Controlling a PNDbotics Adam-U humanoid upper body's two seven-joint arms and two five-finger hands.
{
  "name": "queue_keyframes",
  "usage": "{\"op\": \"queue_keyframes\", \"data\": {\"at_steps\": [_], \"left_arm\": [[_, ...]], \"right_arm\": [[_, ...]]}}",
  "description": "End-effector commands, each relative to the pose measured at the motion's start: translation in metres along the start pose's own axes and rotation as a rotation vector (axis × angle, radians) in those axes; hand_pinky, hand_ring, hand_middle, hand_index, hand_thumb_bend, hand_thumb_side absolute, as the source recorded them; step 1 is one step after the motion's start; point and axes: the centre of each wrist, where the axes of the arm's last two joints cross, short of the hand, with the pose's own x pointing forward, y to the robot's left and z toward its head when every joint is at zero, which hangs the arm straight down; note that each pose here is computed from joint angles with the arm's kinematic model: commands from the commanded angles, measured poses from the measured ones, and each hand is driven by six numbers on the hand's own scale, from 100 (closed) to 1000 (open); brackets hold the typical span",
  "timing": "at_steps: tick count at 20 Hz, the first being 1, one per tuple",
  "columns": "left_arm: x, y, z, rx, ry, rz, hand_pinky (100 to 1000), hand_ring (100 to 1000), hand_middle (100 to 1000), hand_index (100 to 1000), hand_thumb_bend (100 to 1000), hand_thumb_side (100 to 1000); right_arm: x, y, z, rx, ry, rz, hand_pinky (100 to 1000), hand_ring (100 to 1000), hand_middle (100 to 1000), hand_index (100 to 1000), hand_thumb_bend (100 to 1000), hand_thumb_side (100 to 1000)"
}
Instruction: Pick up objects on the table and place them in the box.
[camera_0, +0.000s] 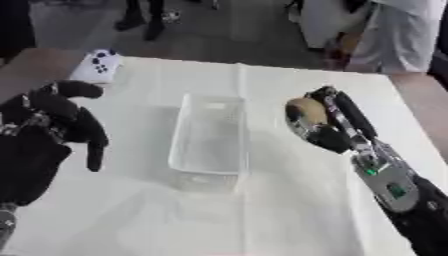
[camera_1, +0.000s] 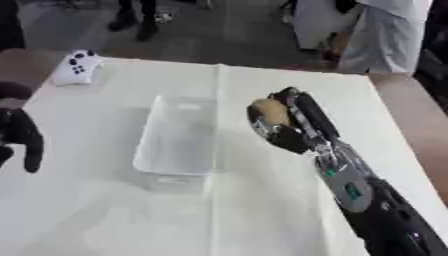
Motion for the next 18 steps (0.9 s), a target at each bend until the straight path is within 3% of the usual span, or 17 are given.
{"op": "queue_keyframes", "data": {"at_steps": [1, 18], "left_arm": [[0.006, -0.001, -0.008, -0.028, -0.033, -0.006, 315, 567, 785, 735, 558, 869], [0.011, 0.001, -0.023, -0.06, -0.095, 0.014, 320, 567, 782, 734, 576, 838]], "right_arm": [[0.008, 0.001, -0.014, 0.007, -0.047, 0.007, 100, 100, 100, 230, 260, 832], [0.024, 0.018, -0.062, 0.02, -0.121, 0.04, 100, 100, 100, 230, 252, 849]]}}
